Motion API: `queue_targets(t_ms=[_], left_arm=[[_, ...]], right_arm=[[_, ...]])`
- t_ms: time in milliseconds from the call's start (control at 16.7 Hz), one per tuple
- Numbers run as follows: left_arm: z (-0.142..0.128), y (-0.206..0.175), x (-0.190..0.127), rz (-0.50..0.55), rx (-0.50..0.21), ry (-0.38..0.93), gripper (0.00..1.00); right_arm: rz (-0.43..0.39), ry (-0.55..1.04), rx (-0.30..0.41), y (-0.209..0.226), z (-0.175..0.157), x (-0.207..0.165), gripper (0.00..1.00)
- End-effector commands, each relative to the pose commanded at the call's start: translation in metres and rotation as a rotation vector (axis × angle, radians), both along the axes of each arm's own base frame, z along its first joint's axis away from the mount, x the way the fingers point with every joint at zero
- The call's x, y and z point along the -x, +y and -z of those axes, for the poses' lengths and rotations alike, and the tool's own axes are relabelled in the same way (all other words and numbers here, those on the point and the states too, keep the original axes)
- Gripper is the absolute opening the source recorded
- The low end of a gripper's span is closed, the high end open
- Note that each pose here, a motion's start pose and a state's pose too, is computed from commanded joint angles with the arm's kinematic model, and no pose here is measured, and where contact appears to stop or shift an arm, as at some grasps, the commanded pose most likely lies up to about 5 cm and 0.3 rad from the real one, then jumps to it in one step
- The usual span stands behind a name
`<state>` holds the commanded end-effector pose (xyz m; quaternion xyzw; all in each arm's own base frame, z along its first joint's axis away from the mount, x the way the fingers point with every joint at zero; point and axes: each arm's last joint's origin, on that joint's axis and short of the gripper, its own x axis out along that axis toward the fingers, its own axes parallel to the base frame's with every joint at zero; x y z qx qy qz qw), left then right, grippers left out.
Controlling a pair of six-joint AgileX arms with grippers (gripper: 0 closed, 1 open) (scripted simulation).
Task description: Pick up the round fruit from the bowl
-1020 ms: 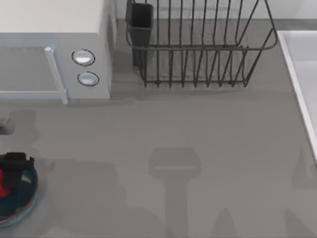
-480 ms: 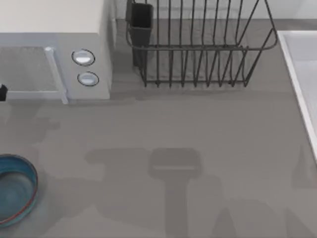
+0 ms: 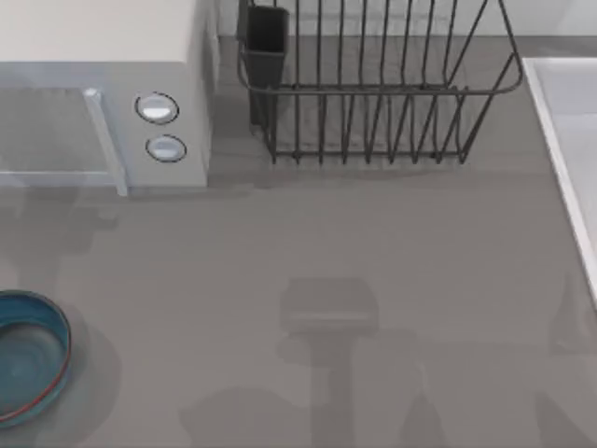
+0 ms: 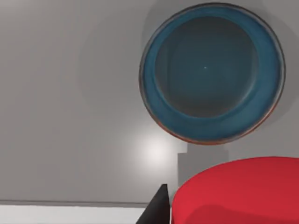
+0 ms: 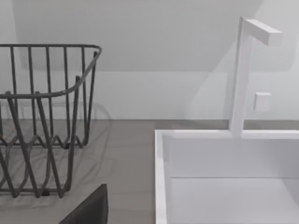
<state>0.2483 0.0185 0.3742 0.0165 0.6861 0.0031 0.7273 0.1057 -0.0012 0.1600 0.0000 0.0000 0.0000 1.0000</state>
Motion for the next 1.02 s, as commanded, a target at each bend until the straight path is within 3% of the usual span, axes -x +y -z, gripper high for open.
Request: queue_targets(t_ms=[360, 540, 660, 840, 1020], left_arm=[[0.001, -0.002, -0.005, -0.003, 0.001, 0.002, 0.00], [0.003, -0.027, -0.033, -0.003, 0.010, 0.000, 0.00], [0.013, -0.058, -0.063, -0.002, 0.018, 0.011, 0.00], [0.048, -0.128, -0.108, 0.000, 0.018, 0.055, 0.00], [0.085, -0.204, -0.126, 0.002, 0.015, 0.073, 0.00]], right_arm=[[0.000, 0.000, 0.000, 0.000, 0.000, 0.000, 1.00], [0.000, 0.000, 0.000, 0.000, 0.000, 0.000, 1.00], [0.000, 0.000, 0.000, 0.000, 0.000, 0.000, 1.00], [0.000, 0.000, 0.000, 0.000, 0.000, 0.000, 1.00], [0.000, 0.000, 0.000, 0.000, 0.000, 0.000, 1.00]])
